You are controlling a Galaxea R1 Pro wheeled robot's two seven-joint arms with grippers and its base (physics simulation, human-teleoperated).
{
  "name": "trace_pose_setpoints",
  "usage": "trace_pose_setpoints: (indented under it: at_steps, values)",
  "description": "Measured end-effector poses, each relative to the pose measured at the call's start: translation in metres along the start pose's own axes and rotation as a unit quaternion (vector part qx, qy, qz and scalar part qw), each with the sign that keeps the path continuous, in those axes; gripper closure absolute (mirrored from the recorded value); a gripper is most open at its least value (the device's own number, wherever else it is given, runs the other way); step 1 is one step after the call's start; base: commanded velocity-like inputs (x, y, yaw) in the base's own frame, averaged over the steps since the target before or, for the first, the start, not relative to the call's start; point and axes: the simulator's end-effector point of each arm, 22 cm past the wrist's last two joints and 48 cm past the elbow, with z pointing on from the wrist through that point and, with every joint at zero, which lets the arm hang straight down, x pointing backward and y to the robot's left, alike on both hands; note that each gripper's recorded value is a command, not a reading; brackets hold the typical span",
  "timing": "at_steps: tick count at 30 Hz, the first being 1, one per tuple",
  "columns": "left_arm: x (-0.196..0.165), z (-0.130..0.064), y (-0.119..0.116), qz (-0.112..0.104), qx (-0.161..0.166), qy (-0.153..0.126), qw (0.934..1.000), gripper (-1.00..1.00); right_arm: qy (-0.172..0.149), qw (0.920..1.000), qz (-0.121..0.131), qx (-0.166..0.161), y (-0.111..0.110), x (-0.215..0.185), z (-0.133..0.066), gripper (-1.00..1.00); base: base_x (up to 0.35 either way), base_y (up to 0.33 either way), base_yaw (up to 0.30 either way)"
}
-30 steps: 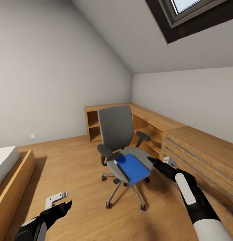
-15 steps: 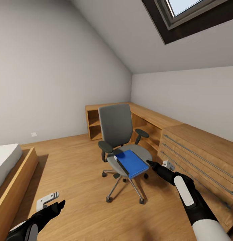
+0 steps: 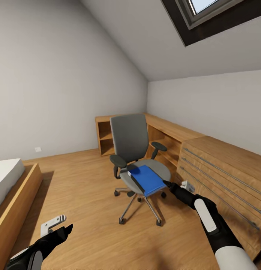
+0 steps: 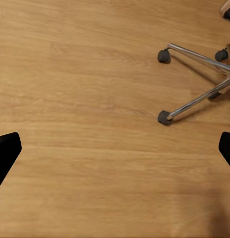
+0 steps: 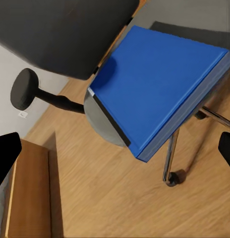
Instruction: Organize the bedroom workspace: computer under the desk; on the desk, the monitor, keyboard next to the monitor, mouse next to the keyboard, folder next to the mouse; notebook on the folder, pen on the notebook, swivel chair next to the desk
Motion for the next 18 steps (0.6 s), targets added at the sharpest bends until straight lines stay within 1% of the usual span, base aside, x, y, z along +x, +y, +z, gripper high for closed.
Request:
trace_pose_setpoints:
  at_steps: [3,4,8,11,14,16,17,18]
  values:
    - [0.005,0.003,0.002,0.0,0.0,0.0,1.0,-1.0,-0.011,0.9999,0.0,0.003,-0.007,0.002,0.002,-1.0,0.0,0.0,0.0]
    - [0.007,0.004,0.002,0.0,0.0,0.0,1.0,-1.0,-0.031,0.9994,0.001,0.013,-0.017,0.002,0.006,-1.0,0.0,0.0,0.0]
    - [0.014,0.009,0.005,0.0,0.0,0.0,1.0,-1.0,-0.067,0.9971,0.013,0.034,-0.042,0.015,0.015,-1.0,0.0,0.0,0.0]
    - [0.019,0.012,0.007,0.0,0.0,0.0,1.0,-1.0,-0.076,0.9962,0.02,0.036,-0.047,0.023,0.019,-1.0,0.0,0.0,0.0]
    - [0.025,0.015,0.009,0.0,0.0,0.0,1.0,-1.0,-0.084,0.9951,0.041,0.032,-0.048,0.031,0.023,-1.0,0.0,0.0,0.0]
    - [0.028,0.017,0.01,0.0,0.0,0.0,1.0,-1.0,-0.09,0.9936,0.061,0.028,-0.05,0.034,0.024,-1.0,0.0,0.0,0.0]
    - [0.03,0.018,0.011,0.0,0.0,0.0,1.0,-1.0,-0.093,0.9926,0.073,0.027,-0.052,0.035,0.024,-1.0,0.0,0.0,0.0]
    - [0.032,0.019,0.012,0.0,0.0,0.0,1.0,-1.0,-0.097,0.9901,0.099,0.023,-0.054,0.036,0.024,-1.0,0.0,0.0,0.0]
